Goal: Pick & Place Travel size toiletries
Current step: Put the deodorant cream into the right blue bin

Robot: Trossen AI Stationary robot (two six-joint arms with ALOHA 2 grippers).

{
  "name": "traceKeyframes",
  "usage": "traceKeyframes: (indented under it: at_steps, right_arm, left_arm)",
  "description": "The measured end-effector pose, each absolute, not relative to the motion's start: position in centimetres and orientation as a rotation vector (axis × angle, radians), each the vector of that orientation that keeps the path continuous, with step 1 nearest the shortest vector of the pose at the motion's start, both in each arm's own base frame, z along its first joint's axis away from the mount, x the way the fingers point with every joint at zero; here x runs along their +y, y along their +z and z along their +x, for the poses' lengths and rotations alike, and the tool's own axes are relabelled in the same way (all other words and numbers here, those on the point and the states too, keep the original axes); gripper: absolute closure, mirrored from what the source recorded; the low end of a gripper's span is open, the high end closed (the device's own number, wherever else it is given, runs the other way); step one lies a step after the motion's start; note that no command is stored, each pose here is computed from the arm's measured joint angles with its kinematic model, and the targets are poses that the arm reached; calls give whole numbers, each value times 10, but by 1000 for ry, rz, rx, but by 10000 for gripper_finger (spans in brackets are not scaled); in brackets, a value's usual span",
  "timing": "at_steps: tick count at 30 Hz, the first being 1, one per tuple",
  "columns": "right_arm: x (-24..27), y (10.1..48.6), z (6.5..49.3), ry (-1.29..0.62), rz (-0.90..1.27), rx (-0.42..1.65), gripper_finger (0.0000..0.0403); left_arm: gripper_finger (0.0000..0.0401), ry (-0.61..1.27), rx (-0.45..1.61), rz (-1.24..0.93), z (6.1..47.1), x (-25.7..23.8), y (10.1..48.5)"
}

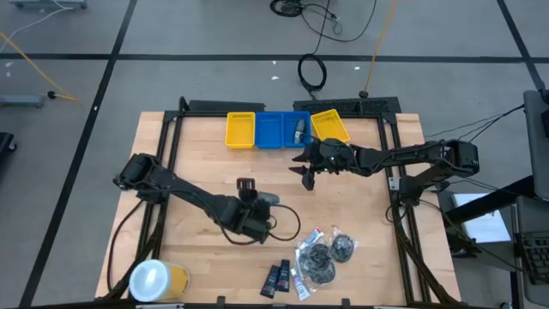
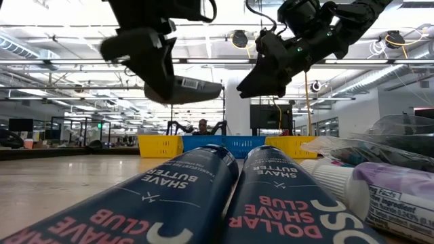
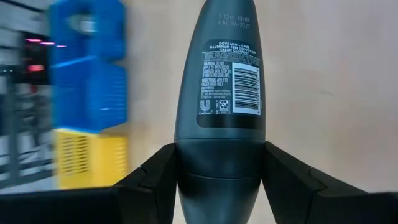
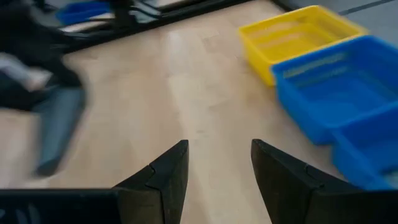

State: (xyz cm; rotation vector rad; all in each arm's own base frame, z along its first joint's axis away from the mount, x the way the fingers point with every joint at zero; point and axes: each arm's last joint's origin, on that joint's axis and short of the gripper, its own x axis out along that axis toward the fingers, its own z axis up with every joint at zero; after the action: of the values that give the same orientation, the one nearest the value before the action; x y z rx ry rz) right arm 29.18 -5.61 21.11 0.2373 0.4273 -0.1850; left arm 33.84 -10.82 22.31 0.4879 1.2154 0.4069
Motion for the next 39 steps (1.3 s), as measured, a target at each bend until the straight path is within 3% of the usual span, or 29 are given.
traceKeyframes:
  at_steps: [9, 19, 39]
  right_arm:
    - [-51, 224, 297, 18, 350, 303, 236]
    - [-49, 230, 298, 86, 381, 252, 236]
    - [-44, 236, 300, 115, 372, 197, 236]
  left_arm:
    - [221, 605, 1128, 613, 342, -91, 227]
    - [221, 752, 1026, 721, 345, -85, 232]
    - [222, 698, 846, 768, 376, -89, 245]
